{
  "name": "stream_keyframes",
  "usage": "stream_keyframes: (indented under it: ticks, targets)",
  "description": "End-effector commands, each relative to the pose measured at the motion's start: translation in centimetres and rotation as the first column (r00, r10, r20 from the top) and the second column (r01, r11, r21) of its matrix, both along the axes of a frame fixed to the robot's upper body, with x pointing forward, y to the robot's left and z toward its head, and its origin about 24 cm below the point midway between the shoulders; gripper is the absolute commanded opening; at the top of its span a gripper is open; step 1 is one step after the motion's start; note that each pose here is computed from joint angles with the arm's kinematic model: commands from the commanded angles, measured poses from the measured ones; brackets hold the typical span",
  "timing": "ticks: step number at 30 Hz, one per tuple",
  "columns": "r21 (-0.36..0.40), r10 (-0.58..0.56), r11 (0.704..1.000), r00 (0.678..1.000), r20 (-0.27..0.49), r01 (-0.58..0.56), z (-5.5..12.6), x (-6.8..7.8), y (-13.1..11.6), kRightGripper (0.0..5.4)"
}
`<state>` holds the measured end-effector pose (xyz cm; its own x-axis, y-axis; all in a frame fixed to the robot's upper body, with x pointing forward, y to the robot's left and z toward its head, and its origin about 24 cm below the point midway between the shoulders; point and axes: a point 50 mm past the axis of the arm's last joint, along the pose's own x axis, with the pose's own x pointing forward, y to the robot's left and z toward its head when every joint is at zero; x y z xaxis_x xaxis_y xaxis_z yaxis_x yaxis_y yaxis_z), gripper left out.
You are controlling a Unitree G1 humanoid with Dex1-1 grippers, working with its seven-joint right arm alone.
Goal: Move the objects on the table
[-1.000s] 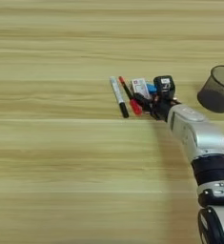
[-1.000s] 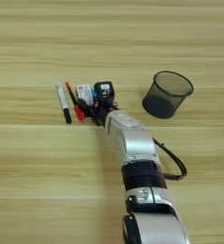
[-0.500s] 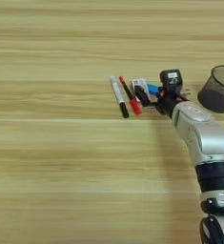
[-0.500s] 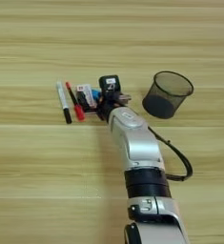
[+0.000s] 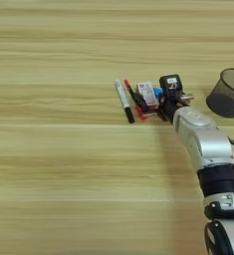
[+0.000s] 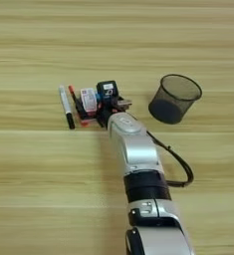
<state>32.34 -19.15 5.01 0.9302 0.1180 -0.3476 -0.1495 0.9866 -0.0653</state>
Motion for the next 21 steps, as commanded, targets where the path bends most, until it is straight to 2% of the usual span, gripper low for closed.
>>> stream_keyframes:
  ticks: [1, 9, 21]
  targets:
    - [-0.04, 0.02, 0.999, 0.987, 0.159, -0.013, 3.8, 2.1, 0.3, 5.39]
    - [-0.069, 0.015, 0.998, 0.989, 0.148, -0.005, 3.2, 2.7, 0.1, 5.39]
    - [-0.068, 0.024, 0.998, 0.992, 0.127, -0.015, 2.8, 2.9, 0.2, 5.39]
